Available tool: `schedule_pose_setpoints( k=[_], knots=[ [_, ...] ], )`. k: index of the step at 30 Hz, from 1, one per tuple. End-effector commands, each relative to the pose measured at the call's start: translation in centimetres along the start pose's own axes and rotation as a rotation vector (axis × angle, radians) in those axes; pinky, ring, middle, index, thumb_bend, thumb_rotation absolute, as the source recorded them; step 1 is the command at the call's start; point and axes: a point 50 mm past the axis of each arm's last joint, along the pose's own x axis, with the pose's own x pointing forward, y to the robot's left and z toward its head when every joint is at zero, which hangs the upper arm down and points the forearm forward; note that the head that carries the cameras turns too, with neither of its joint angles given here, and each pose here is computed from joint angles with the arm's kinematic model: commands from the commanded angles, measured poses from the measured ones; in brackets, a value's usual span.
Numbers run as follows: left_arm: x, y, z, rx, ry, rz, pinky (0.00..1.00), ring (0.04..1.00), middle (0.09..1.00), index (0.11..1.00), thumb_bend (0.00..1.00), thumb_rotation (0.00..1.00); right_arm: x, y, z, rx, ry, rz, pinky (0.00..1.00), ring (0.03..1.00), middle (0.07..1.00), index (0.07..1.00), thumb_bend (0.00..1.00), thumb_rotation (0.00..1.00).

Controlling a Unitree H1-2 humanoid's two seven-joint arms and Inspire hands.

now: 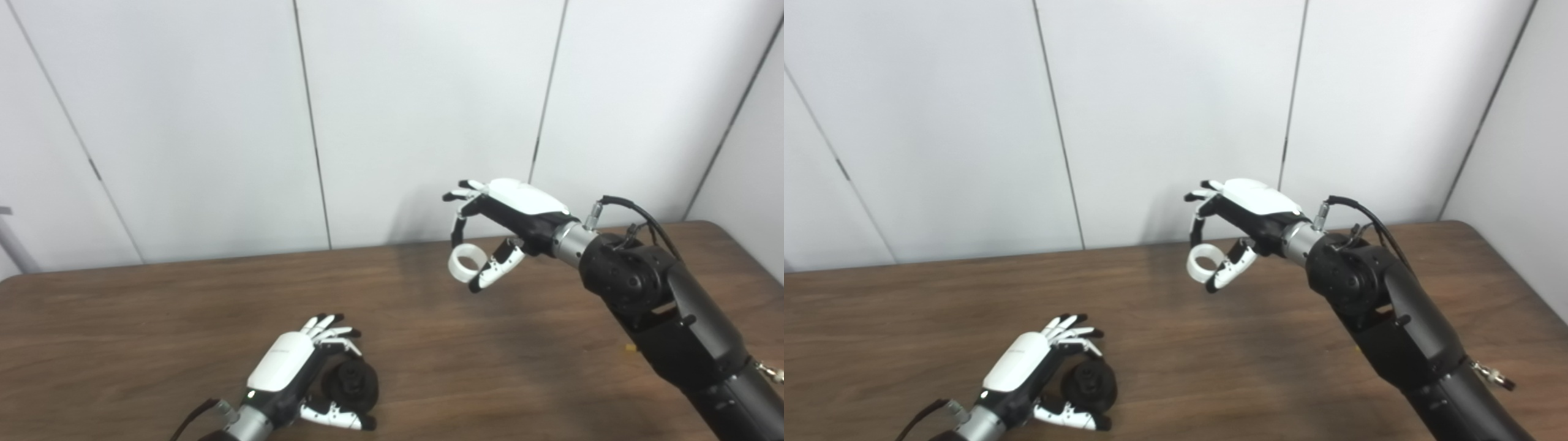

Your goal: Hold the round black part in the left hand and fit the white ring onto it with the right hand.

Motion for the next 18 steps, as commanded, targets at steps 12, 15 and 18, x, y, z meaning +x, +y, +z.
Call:
schedule_pose_setpoints(
  k=[12, 15, 18],
  knots=[
    [-1.1, -5.1, -0.2, 0.003, 0.129, -0.184, 1.0, 0.975, 0.846, 0.48, 0.52, 0.04, 2.6, 1.2, 6.2, 0.006, -0.234, -0.007, 0.97, 1.0, 0.914, 0.477, 0.52, 0.13],
    [-1.1, -5.1, 0.0, -0.005, 0.133, -0.196, 1.0, 0.98, 0.851, 0.48, 0.52, 0.04, 2.8, 2.0, 7.0, 0.02, -0.259, 0.0, 0.98, 1.0, 0.914, 0.477, 0.52, 0.13],
    [-1.1, -5.0, 0.2, -0.009, 0.135, -0.204, 1.0, 0.985, 0.855, 0.48, 0.52, 0.04, 3.0, 3.0, 7.8, 0.038, -0.288, 0.003, 0.98, 1.0, 0.913, 0.477, 0.52, 0.13]
  ],
)
